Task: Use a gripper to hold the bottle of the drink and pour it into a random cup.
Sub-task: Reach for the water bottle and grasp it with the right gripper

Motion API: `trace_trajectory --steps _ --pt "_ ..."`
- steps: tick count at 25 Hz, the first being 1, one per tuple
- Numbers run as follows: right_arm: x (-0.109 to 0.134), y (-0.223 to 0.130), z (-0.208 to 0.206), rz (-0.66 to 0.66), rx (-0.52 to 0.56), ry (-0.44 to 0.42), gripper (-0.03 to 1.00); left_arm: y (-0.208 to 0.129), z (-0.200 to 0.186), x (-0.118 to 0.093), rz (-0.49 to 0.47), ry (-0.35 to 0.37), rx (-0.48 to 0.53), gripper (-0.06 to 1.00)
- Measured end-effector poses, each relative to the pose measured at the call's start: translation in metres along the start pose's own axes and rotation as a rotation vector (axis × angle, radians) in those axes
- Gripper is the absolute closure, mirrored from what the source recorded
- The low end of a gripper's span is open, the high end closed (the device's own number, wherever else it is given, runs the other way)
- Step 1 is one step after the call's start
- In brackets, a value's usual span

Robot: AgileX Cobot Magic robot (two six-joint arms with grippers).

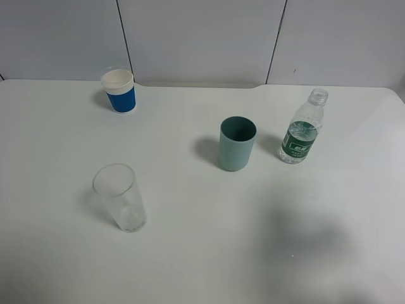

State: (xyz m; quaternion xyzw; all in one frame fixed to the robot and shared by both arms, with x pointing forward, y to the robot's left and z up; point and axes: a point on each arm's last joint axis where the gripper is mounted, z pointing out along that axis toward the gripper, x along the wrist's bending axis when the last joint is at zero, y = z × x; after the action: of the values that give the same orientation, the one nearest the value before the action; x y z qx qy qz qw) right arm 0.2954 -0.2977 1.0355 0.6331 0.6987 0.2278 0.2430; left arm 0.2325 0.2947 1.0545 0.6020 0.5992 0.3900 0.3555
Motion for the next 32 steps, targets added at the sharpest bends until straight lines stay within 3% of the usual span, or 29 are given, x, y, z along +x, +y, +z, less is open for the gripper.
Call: trace_trajectory --steps 4,11,24,32 --pt "0.0 0.003 0.002 0.006 0.013 -0.001 0.23 0.0 0.0 0.0 0.0 0.0 0.0 -0.05" --pt "0.004 0.044 -0.002 0.048 -0.181 0.05 0.23 0.0 0.0 0.0 0.0 0.0 0.0 -0.05" --pt "0.004 0.084 0.06 0.017 -0.13 0.03 0.23 0.0 0.0 0.0 0.0 0.0 0.0 -0.05" --pt "0.007 0.08 0.106 0.004 -0.086 0.034 0.23 0.0 0.0 0.0 0.0 0.0 0.0 -0.05"
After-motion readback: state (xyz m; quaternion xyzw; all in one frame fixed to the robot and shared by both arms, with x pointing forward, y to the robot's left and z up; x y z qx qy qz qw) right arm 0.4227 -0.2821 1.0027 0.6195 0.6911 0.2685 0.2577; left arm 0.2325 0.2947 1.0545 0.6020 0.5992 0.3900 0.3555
